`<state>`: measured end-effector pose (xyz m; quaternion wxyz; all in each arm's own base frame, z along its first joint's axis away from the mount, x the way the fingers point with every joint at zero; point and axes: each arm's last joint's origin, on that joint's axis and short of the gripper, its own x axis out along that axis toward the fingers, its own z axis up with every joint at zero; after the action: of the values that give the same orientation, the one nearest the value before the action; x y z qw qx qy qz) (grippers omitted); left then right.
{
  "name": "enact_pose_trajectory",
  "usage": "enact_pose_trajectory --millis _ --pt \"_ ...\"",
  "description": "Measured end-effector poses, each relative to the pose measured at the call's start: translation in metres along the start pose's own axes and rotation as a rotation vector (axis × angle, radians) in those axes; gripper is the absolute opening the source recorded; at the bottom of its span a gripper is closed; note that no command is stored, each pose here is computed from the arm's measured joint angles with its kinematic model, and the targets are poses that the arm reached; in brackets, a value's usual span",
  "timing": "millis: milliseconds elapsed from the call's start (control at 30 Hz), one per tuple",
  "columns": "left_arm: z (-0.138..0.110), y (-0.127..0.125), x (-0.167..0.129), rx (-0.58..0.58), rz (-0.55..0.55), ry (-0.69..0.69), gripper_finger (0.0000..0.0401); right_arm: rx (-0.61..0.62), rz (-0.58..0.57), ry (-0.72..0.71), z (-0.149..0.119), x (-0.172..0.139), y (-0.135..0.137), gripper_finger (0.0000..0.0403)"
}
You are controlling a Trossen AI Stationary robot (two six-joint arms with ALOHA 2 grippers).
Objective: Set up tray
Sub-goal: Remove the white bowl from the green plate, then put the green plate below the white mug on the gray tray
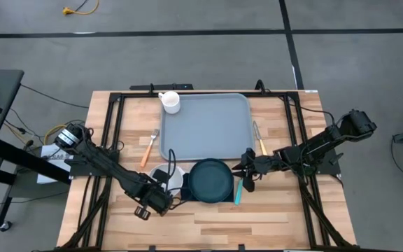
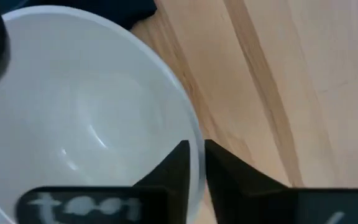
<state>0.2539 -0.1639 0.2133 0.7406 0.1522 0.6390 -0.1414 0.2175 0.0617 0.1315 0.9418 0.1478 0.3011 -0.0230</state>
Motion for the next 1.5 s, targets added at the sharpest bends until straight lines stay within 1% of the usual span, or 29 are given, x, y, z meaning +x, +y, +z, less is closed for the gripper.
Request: enact_pose_trajectory --millis 100,233,333,433,567,633,733,833,933,1000,1067,1133,1233,1367,1433,1500 --pt "0.000 0.000 0.000 -0.013 -0.002 0.000 0.0075 0.000 0.000 0.000 0.000 0.000 0.000 0.0102" --pt "0.000 0.000 0.000 -0.019 -0.030 0.005 0.0117 0.000 0.000 0.000 0.000 0.000 0.000 0.0102" --pt "0.000 0.004 0.000 -0.039 -0.071 0.023 0.0139 -0.001 -0.001 0.000 0.000 0.000 0.000 0.0102" --pt "-0.002 0.009 -0.003 -0.066 -0.129 0.063 0.0153 -0.001 -0.003 -0.001 0.000 0.000 0.000 0.0102" --pt "0.002 0.016 -0.022 -0.093 -0.154 0.100 0.0159 -0.001 -0.003 -0.001 0.000 0.000 0.000 0.0102" --pt "0.005 0.021 -0.036 -0.088 -0.130 0.110 0.0159 -0.004 -0.007 -0.002 0.000 0.000 0.000 0.0102" --pt "0.013 0.032 -0.061 -0.044 -0.061 0.062 0.0160 -0.009 -0.007 -0.003 0.000 0.000 0.000 0.0102" --pt "0.024 0.047 -0.086 0.003 0.047 -0.036 0.0160 -0.009 -0.007 -0.003 0.000 0.000 0.000 0.0102" --pt "0.034 0.066 -0.109 0.023 0.142 -0.146 0.0160 -0.009 -0.008 -0.002 0.000 0.000 0.000 0.0102" --pt "0.039 0.080 -0.120 0.013 0.178 -0.212 0.0160 -0.008 -0.011 -0.004 0.000 0.000 -0.001 0.0102" --pt "0.041 0.094 -0.128 -0.005 0.190 -0.252 0.0160 -0.003 -0.017 -0.008 0.001 0.000 -0.002 0.0102" --pt "0.040 0.108 -0.134 0.003 0.159 -0.264 0.0160 0.009 -0.028 -0.017 0.004 0.001 -0.006 0.0102" --pt "0.029 0.129 -0.141 0.022 0.048 -0.274 0.0160 0.025 -0.019 -0.015 0.013 0.003 -0.007 0.0102" --pt "0.009 0.165 -0.158 -0.059 -0.056 -0.397 0.0160 0.035 -0.023 0.001 0.022 0.005 -0.007 0.0102" --pt "0.003 0.183 -0.162 -0.103 -0.064 -0.444 0.0160 0.028 -0.031 -0.003 0.025 0.005 -0.009 0.0102" --pt "0.000 0.196 -0.163 -0.131 -0.037 -0.472 0.0160 0.008 -0.038 -0.004 0.025 0.005 -0.011 0.0102"
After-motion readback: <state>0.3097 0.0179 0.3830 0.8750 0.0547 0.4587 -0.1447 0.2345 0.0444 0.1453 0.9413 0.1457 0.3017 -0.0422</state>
